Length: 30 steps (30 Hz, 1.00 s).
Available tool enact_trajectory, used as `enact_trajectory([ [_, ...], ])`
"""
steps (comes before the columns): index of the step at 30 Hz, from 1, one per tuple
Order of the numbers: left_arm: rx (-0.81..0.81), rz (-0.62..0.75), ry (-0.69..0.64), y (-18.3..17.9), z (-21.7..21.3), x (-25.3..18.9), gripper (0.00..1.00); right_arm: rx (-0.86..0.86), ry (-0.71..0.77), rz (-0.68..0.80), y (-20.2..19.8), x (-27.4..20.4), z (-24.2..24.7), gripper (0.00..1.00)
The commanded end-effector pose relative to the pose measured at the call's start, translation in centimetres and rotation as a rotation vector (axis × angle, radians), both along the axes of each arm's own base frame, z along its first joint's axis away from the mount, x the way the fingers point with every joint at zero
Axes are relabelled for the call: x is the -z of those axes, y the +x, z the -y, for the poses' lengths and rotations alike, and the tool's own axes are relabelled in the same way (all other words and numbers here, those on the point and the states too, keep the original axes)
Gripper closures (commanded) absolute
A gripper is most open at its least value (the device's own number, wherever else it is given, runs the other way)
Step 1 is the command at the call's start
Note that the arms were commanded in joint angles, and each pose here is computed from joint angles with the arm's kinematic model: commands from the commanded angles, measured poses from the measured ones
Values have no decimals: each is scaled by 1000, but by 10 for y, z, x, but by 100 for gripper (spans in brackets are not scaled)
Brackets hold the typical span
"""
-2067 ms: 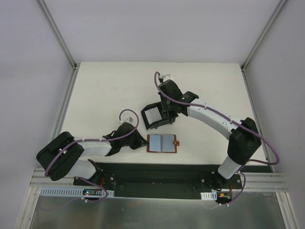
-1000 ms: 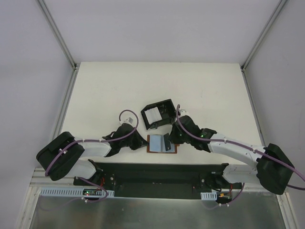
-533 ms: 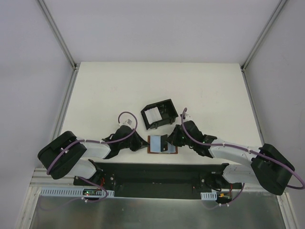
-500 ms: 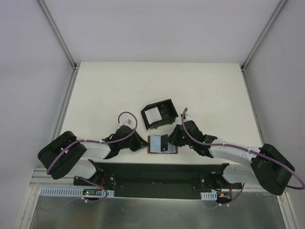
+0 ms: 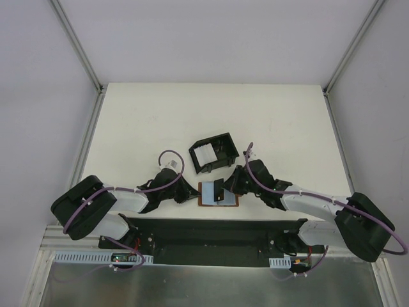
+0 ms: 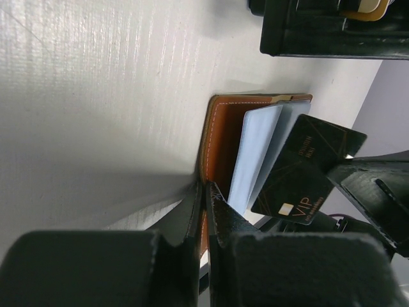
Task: Put the credit cards into the card holder
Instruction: Insert the credit card into the card slot.
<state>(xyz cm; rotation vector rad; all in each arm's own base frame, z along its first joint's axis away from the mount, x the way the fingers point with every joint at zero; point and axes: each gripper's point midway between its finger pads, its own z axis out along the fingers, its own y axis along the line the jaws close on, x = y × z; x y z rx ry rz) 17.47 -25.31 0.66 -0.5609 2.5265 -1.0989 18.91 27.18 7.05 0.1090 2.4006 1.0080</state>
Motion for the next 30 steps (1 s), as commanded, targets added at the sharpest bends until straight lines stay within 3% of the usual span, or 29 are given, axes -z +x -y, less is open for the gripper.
enact_trajectory([
  [1, 29, -132, 181, -35, -34, 46, 100, 9, 27, 3, 5, -1, -4, 100],
  [30, 21, -151, 200, -37, -37, 52, 100, 53, 29, -127, -6, 41, 14, 100],
])
